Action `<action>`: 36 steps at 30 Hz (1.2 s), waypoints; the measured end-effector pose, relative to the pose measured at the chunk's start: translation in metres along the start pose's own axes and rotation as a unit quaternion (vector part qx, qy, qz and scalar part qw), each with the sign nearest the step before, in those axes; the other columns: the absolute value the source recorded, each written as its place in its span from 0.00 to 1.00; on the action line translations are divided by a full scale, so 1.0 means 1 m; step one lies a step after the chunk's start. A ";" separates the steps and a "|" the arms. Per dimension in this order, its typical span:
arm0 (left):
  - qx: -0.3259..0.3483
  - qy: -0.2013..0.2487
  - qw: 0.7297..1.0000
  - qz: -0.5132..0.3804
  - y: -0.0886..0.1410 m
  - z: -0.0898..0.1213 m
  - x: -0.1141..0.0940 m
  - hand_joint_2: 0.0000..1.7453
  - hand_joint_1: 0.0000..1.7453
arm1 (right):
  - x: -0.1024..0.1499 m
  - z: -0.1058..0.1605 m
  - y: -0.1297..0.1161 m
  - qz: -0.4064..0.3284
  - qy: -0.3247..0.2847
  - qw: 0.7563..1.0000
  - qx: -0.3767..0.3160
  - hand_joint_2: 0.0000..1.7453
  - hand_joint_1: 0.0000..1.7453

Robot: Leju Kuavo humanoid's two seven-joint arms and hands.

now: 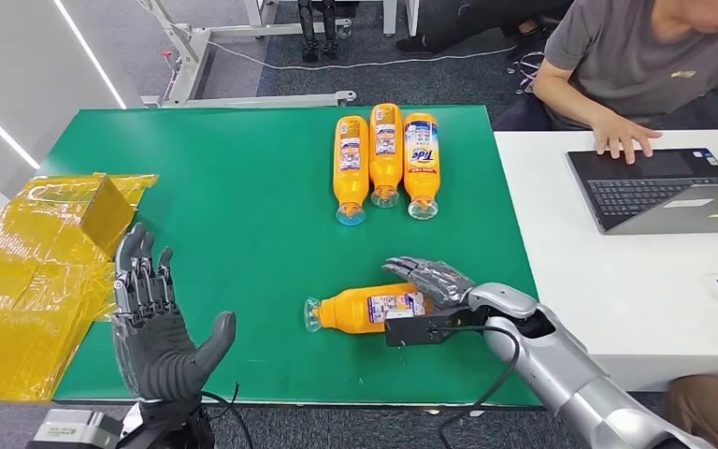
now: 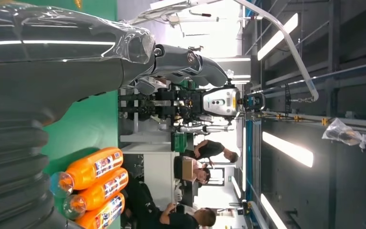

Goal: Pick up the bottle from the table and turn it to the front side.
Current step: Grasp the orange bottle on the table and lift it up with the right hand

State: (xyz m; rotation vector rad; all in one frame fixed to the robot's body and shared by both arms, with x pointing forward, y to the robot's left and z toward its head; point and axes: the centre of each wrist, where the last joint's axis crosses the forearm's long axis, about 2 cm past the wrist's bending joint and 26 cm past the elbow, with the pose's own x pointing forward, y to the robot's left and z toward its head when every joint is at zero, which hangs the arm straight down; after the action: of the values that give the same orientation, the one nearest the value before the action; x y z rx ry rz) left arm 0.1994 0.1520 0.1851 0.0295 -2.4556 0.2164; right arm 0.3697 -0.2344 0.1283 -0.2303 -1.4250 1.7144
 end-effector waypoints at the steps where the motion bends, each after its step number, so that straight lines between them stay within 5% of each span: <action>1: 0.000 0.000 1.000 0.000 0.000 0.000 0.000 1.00 0.00 | -0.002 -0.001 0.000 0.003 0.003 1.000 0.005 1.00 0.00; 7: -0.001 -0.002 1.000 0.006 -0.002 -0.004 -0.002 1.00 0.00 | -0.012 -0.006 0.002 0.017 0.027 0.999 0.035 1.00 0.04; 11: -0.004 -0.001 1.000 0.011 -0.003 -0.005 -0.003 1.00 0.00 | -0.020 -0.008 0.001 0.024 0.043 0.998 0.038 1.00 1.00; 26: -0.001 0.003 1.000 0.005 0.001 -0.006 -0.007 1.00 0.00 | -0.021 -0.014 0.007 0.040 0.073 0.997 0.008 1.00 1.00; 31: 0.006 0.008 1.000 -0.008 0.003 -0.003 -0.007 1.00 0.00 | 0.000 -0.017 0.025 0.021 0.068 0.990 -0.122 1.00 1.00; 36: 0.027 0.013 0.999 -0.026 0.005 0.000 -0.007 1.00 0.00 | 0.039 -0.012 0.037 -0.046 0.014 0.948 -0.316 1.00 1.00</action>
State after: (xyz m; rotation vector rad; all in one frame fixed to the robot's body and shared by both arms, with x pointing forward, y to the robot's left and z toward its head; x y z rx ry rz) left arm 0.2044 0.1570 0.1803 0.1127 -2.4191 0.2602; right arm 0.3356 -0.1972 0.1072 -0.5223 -1.8985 1.1281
